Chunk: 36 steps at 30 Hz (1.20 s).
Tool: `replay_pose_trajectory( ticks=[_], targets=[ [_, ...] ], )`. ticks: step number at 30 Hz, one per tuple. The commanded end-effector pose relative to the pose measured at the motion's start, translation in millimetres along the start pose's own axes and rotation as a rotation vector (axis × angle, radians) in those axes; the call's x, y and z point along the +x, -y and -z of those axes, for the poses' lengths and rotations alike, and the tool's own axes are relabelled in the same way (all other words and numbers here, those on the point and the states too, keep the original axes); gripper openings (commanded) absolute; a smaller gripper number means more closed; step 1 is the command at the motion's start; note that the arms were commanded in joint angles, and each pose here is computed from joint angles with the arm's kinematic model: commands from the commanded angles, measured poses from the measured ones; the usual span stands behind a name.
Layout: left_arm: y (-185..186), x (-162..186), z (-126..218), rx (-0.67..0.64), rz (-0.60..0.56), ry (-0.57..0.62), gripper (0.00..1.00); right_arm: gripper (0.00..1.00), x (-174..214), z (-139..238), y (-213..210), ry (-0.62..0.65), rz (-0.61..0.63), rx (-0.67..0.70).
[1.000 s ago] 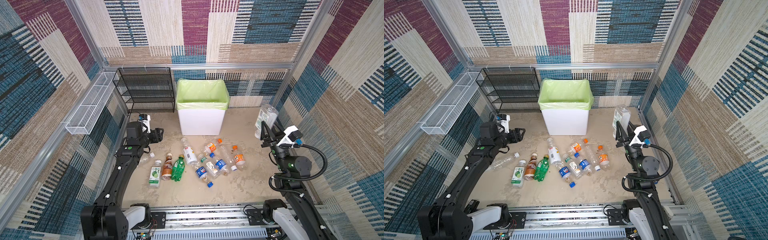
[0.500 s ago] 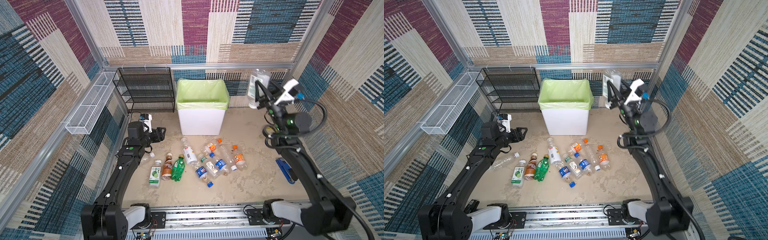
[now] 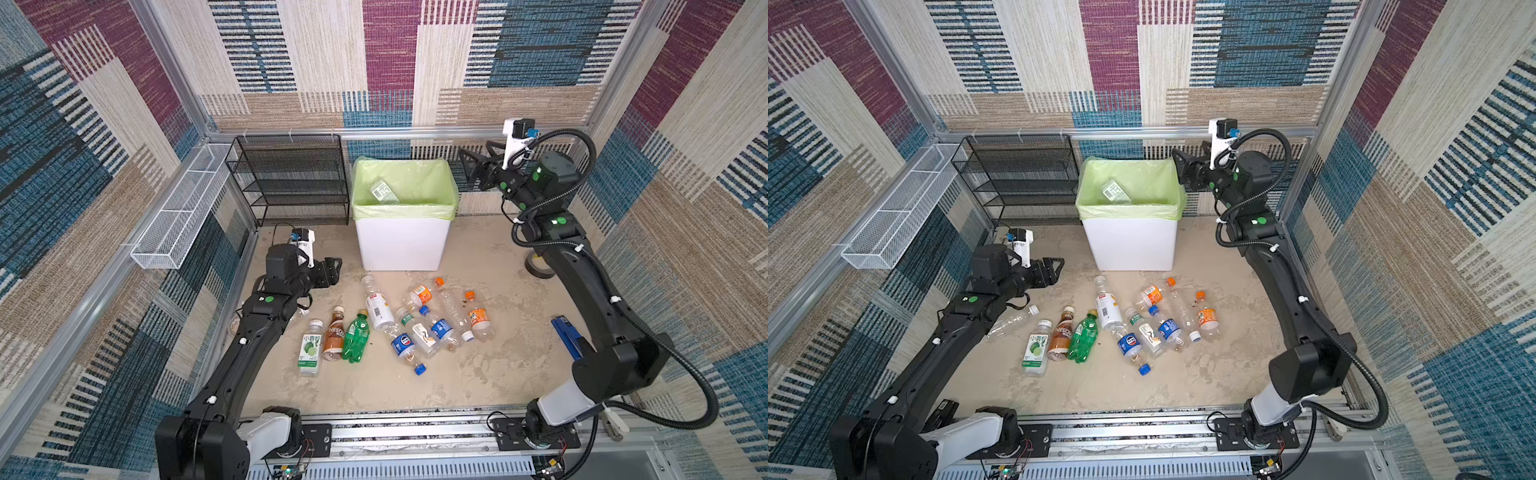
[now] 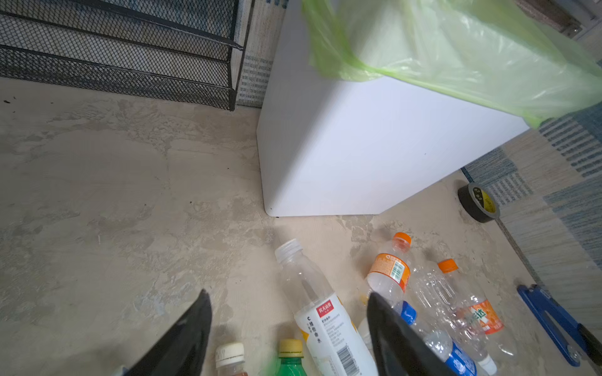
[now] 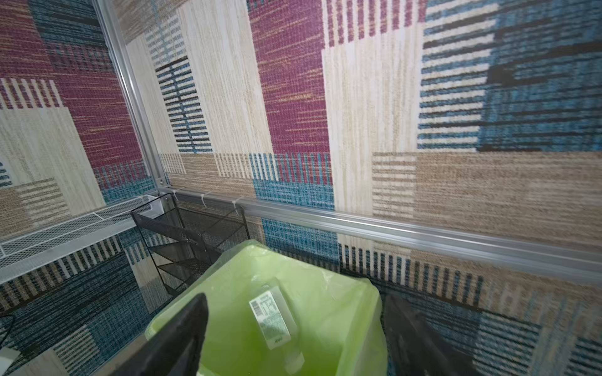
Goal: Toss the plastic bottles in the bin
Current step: 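Grasp the white-capped clear bottle with the left gripper while the right arm withdraws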
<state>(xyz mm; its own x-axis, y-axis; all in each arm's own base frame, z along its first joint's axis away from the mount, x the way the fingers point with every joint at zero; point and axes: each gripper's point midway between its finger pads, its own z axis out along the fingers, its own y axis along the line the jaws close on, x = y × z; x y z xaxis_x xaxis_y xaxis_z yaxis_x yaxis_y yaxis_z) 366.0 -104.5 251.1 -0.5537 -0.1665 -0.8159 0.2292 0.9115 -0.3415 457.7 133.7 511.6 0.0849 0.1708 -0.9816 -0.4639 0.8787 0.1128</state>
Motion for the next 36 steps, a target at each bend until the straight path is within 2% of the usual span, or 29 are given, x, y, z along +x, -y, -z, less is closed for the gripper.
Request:
replay_pose_trajectory(
  ticks=[1,7,11,16,20,26,36],
  targets=[
    [9.9,13.9,-1.9,-0.030,0.024,-0.039,0.78,0.87,-4.4,28.7,20.1,0.049,-0.009,0.092],
    [33.8,53.3,-20.2,0.000,0.153,-0.128,0.81,0.89,72.4,79.7,52.6,-0.062,-0.050,0.255],
    [38.6,79.1,-34.8,-0.039,0.203,-0.223,0.82,0.90,131.0,113.9,76.9,-0.158,-0.107,0.375],
    [43.8,98.9,-56.9,-0.053,0.240,-0.297,0.84,0.90,179.0,142.0,87.8,-0.229,-0.163,0.436],
    [46.9,113.9,-73.0,-0.068,0.292,-0.399,0.86,0.90,190.6,146.3,91.8,-0.264,-0.161,0.451],
    [51.6,138.5,-91.5,-0.075,0.351,-0.484,0.88,0.89,193.7,149.1,94.9,-0.255,-0.163,0.463],
    [49.3,161.0,-107.2,-0.112,0.368,-0.533,0.85,0.89,206.4,151.4,93.9,-0.252,-0.201,0.453]
  ],
)
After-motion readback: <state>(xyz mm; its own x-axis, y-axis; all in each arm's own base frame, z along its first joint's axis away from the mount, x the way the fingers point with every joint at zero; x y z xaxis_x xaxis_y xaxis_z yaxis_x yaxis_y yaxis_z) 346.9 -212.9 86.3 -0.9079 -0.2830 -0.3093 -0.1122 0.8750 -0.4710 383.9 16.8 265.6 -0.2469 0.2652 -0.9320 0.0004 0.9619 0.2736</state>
